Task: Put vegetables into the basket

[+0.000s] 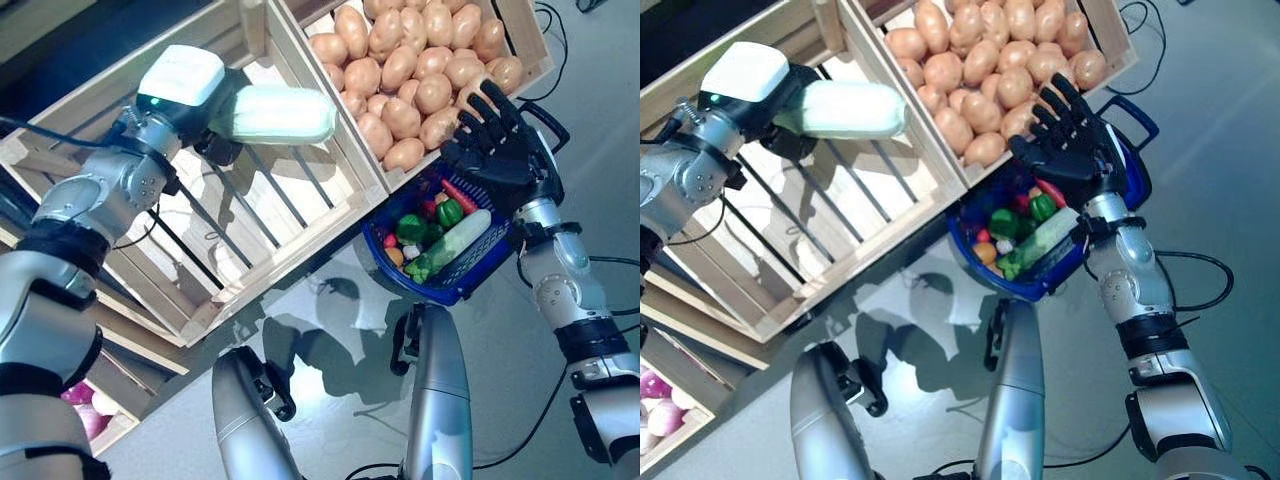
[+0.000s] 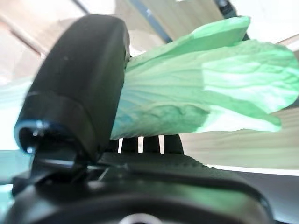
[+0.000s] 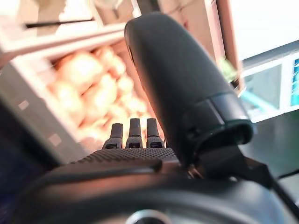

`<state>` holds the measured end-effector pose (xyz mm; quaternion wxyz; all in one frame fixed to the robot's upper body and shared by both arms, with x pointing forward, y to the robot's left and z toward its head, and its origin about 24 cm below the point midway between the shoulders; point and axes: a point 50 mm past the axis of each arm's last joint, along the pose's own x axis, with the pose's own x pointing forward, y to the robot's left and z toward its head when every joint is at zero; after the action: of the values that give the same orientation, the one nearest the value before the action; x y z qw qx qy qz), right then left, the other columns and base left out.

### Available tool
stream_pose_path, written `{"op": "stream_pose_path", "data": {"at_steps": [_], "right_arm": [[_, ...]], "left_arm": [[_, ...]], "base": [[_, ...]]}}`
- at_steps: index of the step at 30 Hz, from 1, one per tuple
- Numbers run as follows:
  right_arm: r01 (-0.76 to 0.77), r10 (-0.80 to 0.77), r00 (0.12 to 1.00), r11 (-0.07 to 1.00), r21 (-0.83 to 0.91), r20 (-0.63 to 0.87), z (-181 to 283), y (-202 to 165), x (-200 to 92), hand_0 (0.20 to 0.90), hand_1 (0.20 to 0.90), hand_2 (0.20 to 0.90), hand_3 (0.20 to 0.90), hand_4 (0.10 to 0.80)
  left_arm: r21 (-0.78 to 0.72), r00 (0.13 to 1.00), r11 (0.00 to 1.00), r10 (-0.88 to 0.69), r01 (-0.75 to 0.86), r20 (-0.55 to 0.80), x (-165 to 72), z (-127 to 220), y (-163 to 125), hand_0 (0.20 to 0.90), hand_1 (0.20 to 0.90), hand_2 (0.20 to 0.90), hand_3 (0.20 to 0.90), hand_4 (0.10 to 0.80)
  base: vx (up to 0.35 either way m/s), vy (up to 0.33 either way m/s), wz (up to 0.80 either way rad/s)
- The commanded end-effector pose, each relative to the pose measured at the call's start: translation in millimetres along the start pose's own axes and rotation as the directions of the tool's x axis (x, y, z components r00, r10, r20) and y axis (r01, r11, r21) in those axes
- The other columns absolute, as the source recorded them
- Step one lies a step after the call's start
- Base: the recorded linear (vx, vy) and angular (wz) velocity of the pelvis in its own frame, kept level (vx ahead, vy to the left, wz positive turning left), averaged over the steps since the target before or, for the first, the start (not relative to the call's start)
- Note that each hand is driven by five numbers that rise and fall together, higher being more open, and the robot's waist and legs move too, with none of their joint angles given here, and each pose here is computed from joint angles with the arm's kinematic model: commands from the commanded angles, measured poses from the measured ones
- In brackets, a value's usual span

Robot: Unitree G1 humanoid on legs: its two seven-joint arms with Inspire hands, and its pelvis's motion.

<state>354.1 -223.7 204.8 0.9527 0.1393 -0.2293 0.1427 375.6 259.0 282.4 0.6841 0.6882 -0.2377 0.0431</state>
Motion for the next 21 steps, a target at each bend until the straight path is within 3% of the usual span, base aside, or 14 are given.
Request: {"op": "stream_pose_path", "data": {"at_steps": [1,9,14,21], "right_arm": [[-0.147,0.139,0.973,0.989,0.032,0.183,1,30,-2,0.900,0.900,0.900,0.900,0.800],[-0.239,0.218,0.962,0.964,0.117,0.165,-29,57,-9,0.900,0.900,0.900,0.900,0.800],[-0.271,0.251,0.959,0.949,0.162,0.136,-46,69,-17,0.900,0.900,0.900,0.900,0.800],[-0.302,0.295,0.953,0.929,0.214,0.065,-67,87,-26,0.900,0.900,0.900,0.900,0.800]], "left_arm": [[-0.269,0.978,0.940,0.206,-0.209,-0.039,-9,1,4,0.300,0.300,0.300,0.300,0.400],[-0.556,0.982,0.814,0.186,-0.165,-0.020,-20,26,-34,0.300,0.300,0.300,0.300,0.400],[-0.718,0.990,0.686,0.141,-0.119,-0.029,-27,47,-61,0.300,0.300,0.300,0.300,0.400],[-0.837,0.999,0.546,0.038,-0.029,-0.010,-43,81,-103,0.300,0.300,0.300,0.300,0.400]], "base": [[-0.006,0.030,-0.03],[0.073,0.002,-0.03],[0.096,-0.016,-0.17],[0.170,-0.032,-0.24]]}}
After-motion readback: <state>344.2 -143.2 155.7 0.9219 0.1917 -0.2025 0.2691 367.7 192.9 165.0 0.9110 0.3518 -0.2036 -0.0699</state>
